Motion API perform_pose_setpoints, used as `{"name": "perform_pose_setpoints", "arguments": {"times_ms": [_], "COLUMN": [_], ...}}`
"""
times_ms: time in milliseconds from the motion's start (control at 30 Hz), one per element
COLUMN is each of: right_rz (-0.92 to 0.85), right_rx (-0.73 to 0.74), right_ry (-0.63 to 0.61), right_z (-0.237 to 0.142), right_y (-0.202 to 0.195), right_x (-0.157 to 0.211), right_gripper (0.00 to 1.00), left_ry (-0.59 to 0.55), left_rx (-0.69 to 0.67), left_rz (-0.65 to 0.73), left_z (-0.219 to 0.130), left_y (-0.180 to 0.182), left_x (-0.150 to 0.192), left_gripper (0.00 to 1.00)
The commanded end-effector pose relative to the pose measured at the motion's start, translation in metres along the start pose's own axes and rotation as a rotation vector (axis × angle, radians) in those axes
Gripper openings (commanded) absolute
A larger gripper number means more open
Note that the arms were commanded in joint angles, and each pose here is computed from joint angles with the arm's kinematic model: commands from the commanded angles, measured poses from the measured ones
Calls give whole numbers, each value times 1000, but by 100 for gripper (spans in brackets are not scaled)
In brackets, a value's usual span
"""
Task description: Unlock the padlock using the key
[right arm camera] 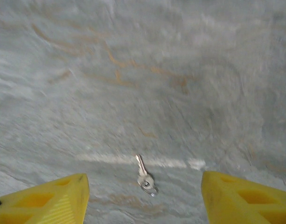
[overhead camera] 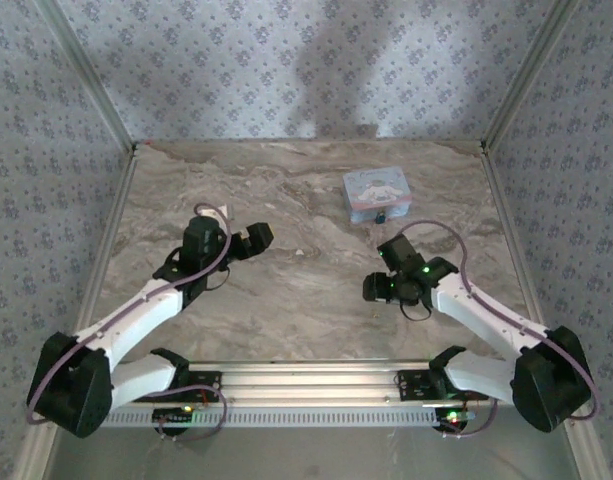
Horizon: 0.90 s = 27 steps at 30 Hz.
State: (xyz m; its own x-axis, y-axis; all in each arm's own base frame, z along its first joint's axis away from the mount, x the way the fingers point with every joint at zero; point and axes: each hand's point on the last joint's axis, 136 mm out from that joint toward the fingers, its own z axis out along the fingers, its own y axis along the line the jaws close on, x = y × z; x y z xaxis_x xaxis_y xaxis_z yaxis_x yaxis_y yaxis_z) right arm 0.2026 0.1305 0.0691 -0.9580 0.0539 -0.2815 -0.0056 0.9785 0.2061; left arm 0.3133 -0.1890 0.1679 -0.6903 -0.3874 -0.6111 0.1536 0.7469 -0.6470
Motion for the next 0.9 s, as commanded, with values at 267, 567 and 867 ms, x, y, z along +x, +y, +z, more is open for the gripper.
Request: {"name": "perform_pose_setpoints", "arguments": {"times_ms": [267,567,867], "right_rz": [-16,-30,-33], "right_rx": [16,36,49], "right_ry": [222,261,257], "right_z": [23,32,37], "right_y": [1,2,1], "right_x": [43,48,47], "right_gripper": [49,39,32], "left_ry": [-41,-38,-31], "left_rx": [21,7,4], "left_rz": [26,27,26], "left_z": [7,7,8], "left_y": [-17,-16,-16], "left_x": [-16,-16,-16], "left_gripper": [98,98,98]}}
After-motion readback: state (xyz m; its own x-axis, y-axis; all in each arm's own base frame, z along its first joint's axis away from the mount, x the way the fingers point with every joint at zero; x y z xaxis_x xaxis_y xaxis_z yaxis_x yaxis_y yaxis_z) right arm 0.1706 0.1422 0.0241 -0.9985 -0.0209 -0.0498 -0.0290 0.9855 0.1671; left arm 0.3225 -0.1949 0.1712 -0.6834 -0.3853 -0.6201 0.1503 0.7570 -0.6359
